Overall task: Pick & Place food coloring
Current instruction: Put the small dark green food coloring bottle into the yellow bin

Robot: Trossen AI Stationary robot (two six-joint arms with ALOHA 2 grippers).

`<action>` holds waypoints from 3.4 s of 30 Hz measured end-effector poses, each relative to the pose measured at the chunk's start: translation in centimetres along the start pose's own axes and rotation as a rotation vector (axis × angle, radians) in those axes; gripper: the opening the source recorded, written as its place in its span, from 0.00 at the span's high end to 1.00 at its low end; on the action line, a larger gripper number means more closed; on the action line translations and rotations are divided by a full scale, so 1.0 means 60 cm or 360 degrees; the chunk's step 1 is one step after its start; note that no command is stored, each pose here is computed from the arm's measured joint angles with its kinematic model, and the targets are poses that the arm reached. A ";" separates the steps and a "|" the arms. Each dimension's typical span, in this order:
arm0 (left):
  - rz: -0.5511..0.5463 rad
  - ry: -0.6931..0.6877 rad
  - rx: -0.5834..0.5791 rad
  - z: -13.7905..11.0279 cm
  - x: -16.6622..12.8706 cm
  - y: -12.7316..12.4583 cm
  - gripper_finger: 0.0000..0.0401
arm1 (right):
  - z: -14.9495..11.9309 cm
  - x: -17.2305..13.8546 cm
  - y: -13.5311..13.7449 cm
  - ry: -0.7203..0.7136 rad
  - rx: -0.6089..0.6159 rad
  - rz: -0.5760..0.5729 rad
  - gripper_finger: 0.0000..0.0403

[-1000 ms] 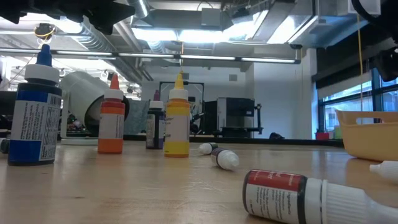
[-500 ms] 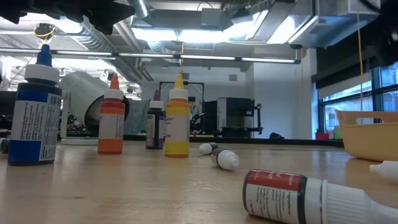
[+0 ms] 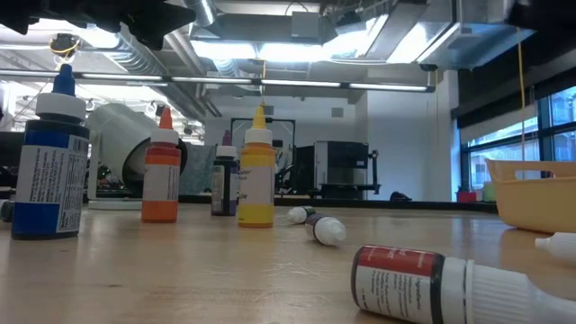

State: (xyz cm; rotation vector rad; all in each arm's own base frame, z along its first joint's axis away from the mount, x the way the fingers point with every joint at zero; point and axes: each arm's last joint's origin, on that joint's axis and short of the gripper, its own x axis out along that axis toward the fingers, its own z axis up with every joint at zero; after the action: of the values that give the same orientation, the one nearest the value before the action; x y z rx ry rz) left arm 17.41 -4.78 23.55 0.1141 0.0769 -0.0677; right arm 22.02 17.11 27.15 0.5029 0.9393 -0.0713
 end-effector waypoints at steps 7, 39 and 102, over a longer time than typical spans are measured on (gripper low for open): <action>0.0001 0.0000 0.0000 0.000 0.000 0.000 0.44 | 0.011 0.026 0.023 -0.0089 -0.0271 0.0169 0.58; 0.0001 -0.0003 -0.0001 0.000 0.000 0.000 0.43 | 0.006 0.102 -0.001 0.0304 0.0048 0.0041 0.23; 0.0005 -0.0001 0.0083 0.000 0.000 0.000 0.43 | -0.022 0.270 -0.011 0.0850 -0.0037 -0.0436 0.82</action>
State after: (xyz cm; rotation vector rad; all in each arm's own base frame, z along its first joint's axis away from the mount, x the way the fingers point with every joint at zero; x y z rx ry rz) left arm 17.41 -4.76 23.56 0.1665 0.0742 -0.0666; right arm 30.53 19.63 13.51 0.3729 1.5285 -0.1790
